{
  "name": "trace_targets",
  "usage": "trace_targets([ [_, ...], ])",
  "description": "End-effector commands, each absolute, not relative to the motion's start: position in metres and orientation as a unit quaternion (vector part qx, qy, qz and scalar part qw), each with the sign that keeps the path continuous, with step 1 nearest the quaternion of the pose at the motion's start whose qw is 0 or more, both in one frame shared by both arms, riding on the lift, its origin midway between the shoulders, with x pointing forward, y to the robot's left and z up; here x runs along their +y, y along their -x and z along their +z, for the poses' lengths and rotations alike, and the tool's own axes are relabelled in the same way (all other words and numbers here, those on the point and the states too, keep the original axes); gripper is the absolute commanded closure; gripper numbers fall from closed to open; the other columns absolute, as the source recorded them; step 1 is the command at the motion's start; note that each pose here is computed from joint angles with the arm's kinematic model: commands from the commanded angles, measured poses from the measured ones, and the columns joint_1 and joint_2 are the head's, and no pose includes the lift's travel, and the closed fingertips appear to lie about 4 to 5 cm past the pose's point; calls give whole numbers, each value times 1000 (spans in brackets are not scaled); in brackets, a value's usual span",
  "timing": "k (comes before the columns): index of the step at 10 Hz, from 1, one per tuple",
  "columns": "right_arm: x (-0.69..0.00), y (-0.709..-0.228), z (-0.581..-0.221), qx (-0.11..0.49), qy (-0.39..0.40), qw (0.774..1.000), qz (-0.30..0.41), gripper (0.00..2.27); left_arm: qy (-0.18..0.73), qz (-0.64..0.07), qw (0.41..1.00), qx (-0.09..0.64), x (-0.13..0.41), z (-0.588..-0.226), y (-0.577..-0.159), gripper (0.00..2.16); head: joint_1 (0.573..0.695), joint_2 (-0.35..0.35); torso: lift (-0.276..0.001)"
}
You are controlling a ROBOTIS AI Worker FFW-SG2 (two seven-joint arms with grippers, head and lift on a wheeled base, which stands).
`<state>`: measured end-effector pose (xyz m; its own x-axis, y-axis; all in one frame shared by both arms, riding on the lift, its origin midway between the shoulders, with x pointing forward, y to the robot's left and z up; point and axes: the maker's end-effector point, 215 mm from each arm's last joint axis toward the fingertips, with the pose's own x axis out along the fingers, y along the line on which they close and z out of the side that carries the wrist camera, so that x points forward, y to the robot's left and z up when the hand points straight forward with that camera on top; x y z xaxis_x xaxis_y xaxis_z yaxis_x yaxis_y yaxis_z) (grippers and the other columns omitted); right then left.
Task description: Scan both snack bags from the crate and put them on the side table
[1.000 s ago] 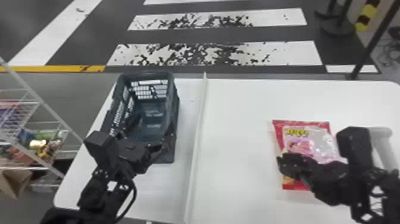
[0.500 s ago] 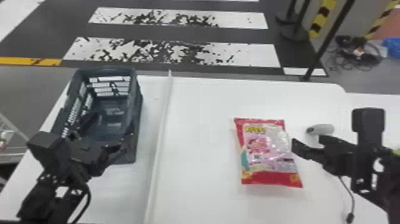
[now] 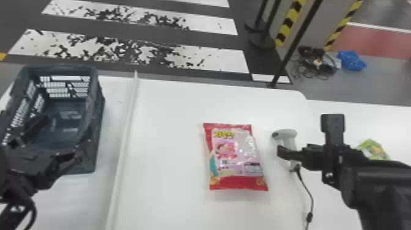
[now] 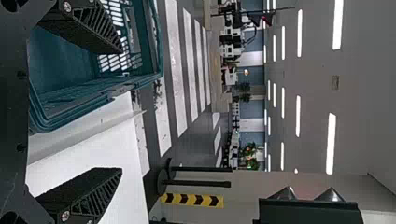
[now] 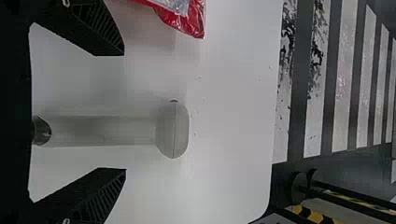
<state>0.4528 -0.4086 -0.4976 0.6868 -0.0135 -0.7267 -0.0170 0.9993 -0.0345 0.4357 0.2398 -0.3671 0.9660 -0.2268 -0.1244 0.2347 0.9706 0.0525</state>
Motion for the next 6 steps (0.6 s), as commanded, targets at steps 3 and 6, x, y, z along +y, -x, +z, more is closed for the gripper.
trace_targets([
  [3, -426, -474, -530, 435, 4, 900, 2, 198, -34, -115, 991, 60, 241, -368, -435, 100, 695, -222, -87],
  [6, -429, -478, -543, 448, 1, 894, 5, 2010, -33, -114, 991, 60, 242, -368, -435, 100, 695, -221, -87],
])
